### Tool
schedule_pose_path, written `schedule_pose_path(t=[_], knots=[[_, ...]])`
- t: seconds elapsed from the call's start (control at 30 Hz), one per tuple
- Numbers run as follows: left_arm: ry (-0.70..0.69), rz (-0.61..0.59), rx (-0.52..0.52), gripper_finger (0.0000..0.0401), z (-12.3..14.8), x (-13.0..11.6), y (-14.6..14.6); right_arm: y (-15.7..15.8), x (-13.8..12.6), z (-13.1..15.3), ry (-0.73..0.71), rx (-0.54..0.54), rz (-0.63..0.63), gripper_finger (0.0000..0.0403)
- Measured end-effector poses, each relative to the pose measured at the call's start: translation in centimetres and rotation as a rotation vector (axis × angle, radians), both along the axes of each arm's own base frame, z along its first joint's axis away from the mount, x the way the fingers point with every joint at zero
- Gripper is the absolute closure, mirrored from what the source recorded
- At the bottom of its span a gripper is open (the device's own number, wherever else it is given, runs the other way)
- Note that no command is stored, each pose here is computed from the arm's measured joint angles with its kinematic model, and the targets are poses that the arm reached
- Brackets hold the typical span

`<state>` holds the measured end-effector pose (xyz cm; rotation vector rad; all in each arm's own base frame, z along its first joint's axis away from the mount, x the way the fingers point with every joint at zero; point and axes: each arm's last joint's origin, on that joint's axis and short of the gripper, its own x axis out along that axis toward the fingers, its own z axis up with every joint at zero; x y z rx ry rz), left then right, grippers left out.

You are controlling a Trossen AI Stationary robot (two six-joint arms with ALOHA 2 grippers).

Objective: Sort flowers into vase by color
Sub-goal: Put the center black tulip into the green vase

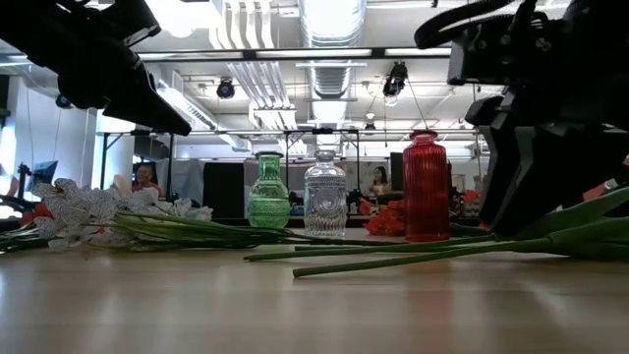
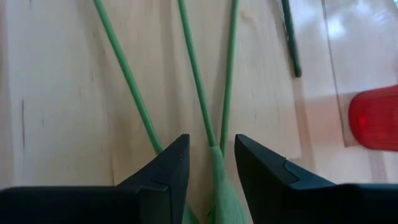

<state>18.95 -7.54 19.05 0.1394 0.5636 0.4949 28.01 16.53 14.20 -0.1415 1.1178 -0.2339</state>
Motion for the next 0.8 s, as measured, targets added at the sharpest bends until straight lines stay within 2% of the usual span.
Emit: schedule_pose_path(t=[0.4, 0.8], knots=[[-0.025, 0.001, -0.016, 0.0074, 0.1, 0.1, -0.1, -0.4, -0.5, -0.7, 0.028, -0.001, -0.016, 0.0318], [-0.021, -0.002, -0.01, 0.0074, 0.1, 0.1, -0.1, -1.1, -0.2, -0.8, 0.052, 0.028, -0.029, 0.0388]])
